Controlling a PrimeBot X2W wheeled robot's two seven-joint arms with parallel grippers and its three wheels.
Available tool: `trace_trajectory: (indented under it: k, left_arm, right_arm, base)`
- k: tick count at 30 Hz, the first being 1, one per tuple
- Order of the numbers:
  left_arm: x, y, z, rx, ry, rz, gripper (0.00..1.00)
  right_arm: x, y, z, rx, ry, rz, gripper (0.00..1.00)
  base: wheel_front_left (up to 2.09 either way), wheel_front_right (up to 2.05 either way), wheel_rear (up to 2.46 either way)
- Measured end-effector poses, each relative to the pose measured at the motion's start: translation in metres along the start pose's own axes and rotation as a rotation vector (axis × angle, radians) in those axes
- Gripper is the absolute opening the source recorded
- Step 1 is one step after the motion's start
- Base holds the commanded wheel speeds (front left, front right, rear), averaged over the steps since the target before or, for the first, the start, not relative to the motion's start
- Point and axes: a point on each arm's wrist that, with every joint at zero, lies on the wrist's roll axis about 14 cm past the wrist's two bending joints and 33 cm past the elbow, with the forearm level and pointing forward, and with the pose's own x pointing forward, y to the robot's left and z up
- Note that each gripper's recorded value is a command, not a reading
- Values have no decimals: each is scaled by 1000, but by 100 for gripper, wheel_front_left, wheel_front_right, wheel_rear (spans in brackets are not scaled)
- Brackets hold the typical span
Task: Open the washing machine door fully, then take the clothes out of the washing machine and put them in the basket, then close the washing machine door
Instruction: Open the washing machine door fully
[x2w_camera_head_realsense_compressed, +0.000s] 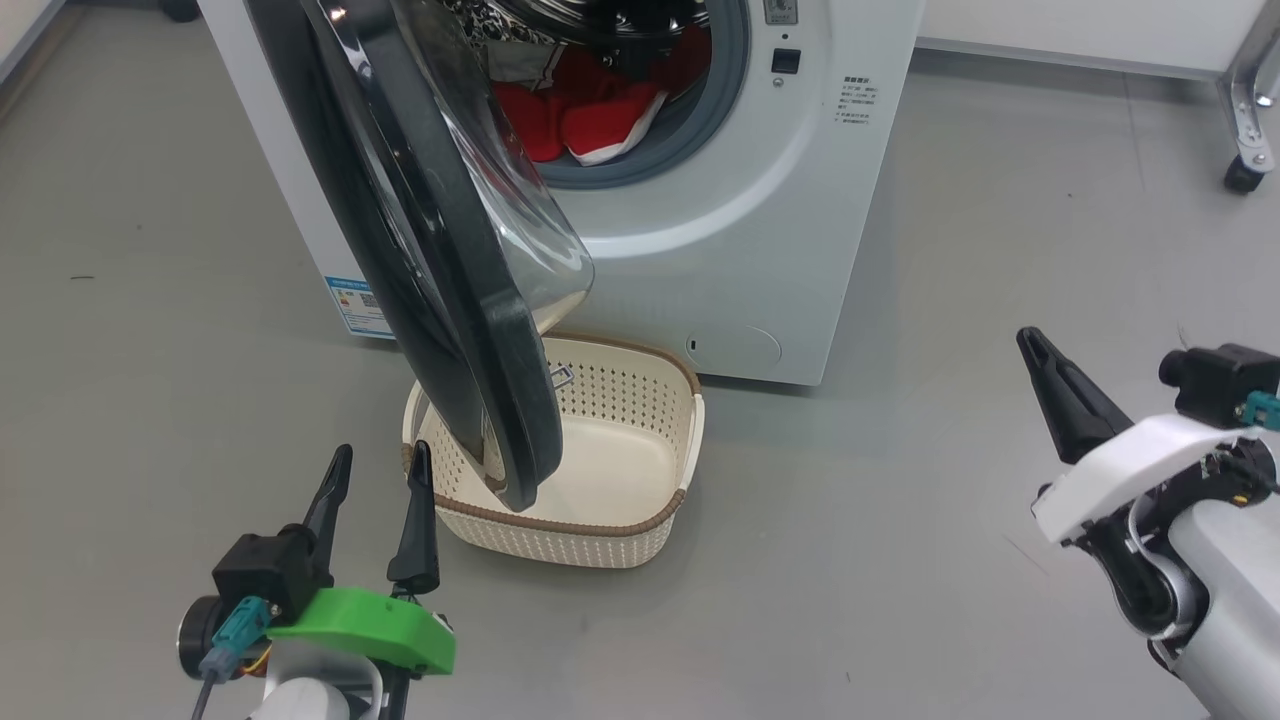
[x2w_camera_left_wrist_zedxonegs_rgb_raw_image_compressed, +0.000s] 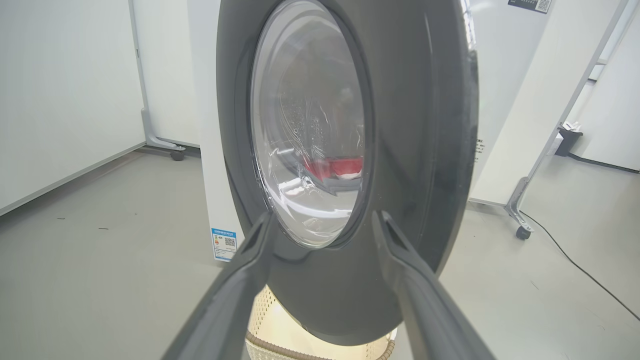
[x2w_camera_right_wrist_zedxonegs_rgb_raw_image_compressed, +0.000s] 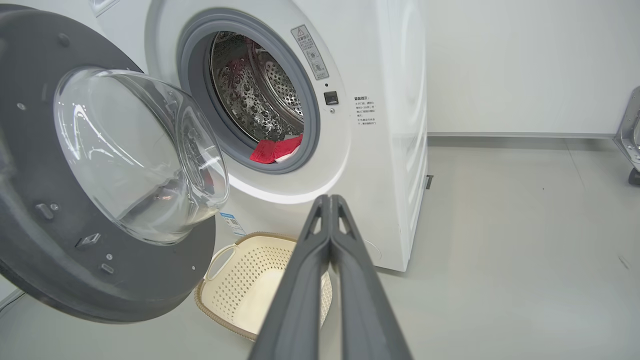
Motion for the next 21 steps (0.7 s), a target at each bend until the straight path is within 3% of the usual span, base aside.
trace_trajectory:
  k: [8, 13, 19, 20, 21]
  left_arm:
    - [1, -2, 3, 2, -9, -10, 100]
    - [0, -5, 0, -1, -3, -23, 100]
    - [-2, -8, 3, 3, -10, -37, 100]
    - [-2, -8, 3, 3, -10, -39, 100]
    - [-2, -9, 3, 3, -9, -40, 100]
  right_arm:
    - [-28, -21, -10, -73, -4, -115, 0]
    - [-40, -32, -6, -61, -39, -193, 0]
    - [-46, -33, 28, -73, -176, -252, 0]
    - [-49, -34, 27, -78, -180, -264, 26]
    - [-52, -34, 26, -89, -180, -272, 78]
  base:
    - [0, 0, 0]
    - [0, 0, 0]
    - [0, 0, 0]
    - [0, 0, 0]
    - [0, 0, 0]
